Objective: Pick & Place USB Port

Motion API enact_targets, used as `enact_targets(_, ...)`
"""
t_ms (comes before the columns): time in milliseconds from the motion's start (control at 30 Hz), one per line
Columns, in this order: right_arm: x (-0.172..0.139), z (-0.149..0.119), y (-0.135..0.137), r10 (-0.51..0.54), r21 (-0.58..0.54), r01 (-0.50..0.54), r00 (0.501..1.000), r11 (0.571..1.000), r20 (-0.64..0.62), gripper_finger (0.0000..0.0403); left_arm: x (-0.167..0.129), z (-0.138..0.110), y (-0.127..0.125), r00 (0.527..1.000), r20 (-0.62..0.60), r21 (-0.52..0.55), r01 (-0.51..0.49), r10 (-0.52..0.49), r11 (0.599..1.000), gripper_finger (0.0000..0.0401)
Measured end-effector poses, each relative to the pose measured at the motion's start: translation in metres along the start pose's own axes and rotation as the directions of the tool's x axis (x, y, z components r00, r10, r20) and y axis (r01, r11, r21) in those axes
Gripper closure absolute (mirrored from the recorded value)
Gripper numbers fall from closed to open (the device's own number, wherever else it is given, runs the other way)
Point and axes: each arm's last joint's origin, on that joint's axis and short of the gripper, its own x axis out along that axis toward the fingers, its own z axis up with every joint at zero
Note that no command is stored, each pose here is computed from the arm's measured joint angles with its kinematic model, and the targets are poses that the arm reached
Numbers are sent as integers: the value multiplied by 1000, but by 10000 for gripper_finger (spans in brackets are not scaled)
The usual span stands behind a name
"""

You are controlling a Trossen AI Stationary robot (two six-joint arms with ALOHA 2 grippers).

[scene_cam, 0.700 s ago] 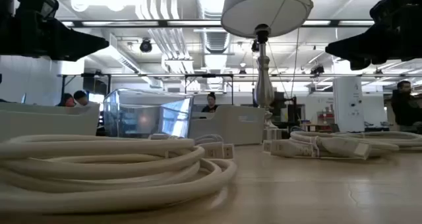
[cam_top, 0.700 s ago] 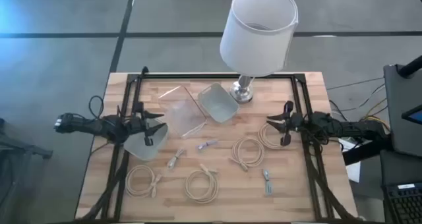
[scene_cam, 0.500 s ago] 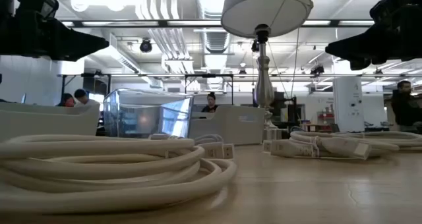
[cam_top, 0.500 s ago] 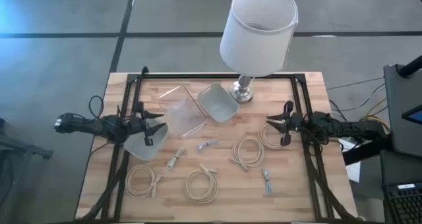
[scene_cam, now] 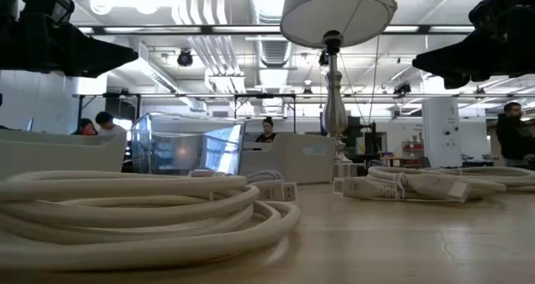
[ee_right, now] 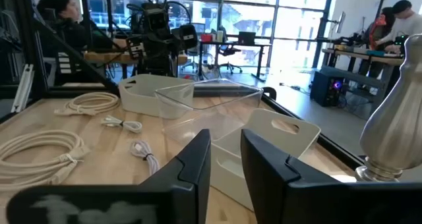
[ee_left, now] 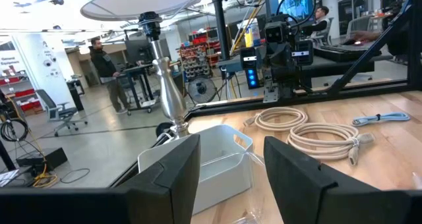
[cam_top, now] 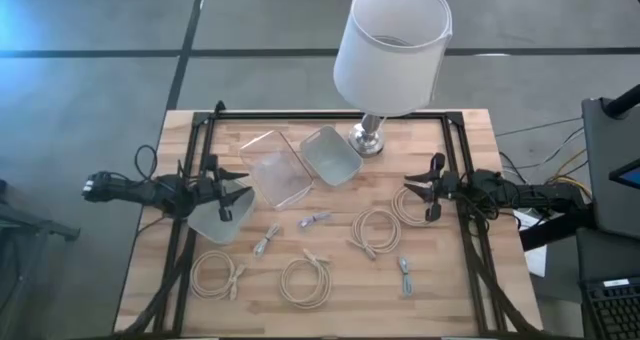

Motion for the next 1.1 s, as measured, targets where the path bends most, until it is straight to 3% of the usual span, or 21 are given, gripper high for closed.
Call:
enact_targets(767, 0, 0, 0, -1, 0, 1, 1000, 1000, 0, 314, 0, 0, 0, 1000, 0, 0, 0, 0, 1000, 229)
enact_targets(1100, 0, 0, 0, 0, 0, 0, 1000, 1000, 0, 329, 0, 0, 0, 1000, 0, 0, 0, 0, 1000, 229)
